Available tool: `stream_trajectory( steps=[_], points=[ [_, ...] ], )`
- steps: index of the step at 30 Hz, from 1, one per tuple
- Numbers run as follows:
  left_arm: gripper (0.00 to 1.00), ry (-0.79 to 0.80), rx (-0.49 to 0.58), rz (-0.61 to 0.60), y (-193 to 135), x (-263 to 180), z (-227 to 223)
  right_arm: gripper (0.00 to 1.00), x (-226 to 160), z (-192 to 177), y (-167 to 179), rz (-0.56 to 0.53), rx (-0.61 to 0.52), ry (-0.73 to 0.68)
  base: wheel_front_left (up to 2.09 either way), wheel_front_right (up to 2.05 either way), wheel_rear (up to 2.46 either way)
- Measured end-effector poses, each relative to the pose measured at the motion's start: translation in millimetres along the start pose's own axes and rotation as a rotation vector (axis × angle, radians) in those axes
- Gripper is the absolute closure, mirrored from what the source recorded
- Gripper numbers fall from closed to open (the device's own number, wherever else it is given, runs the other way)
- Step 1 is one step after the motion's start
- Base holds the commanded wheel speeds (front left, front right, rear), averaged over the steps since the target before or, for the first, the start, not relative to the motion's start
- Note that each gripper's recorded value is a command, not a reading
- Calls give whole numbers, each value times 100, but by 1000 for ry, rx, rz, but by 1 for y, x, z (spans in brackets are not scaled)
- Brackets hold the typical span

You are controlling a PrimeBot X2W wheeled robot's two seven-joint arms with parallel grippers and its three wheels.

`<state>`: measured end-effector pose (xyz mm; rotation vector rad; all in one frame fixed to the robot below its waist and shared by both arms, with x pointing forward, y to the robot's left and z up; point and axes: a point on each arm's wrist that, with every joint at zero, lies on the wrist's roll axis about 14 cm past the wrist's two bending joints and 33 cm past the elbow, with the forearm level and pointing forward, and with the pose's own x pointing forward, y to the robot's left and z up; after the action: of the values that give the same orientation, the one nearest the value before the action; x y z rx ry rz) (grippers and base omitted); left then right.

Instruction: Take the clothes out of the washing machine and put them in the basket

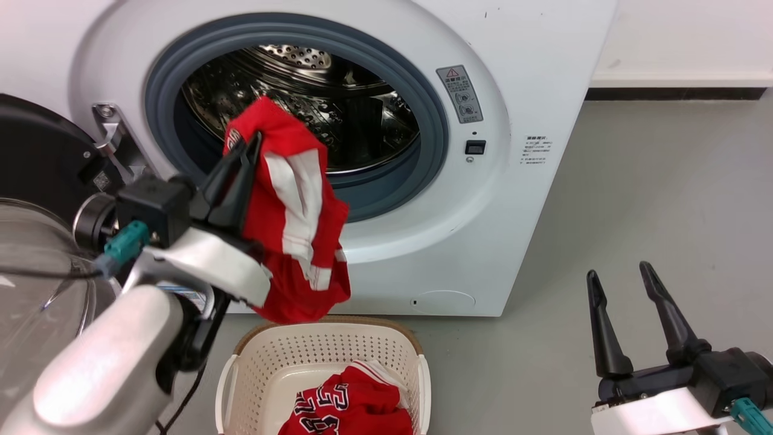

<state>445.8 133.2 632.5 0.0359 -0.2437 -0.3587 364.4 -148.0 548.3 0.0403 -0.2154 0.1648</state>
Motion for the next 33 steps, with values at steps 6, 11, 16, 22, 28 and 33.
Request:
stream_trajectory(
  steps=[6,11,16,22,28,33],
  points=[
    [100,-5,2,-11,-10,-18,8,0,0,0,3,10,3,1,0,0,0],
    [100,84,-37,-34,-22,-32,-18,0,1,-4,4,13,6,11,0,0,0],
    [100,199,-108,-47,-34,-43,-60,0,8,-9,2,11,7,18,0,0,0],
    [100,364,-186,-36,-38,-54,-126,0,24,-19,-4,2,0,33,0,0,0],
    [100,582,-215,-17,-37,-76,-213,0,43,-43,-12,-7,-13,74,0,0,0],
    [100,749,-205,-28,-40,-93,-278,0,58,-65,-21,-20,-21,107,0,0,0]
  ],
)
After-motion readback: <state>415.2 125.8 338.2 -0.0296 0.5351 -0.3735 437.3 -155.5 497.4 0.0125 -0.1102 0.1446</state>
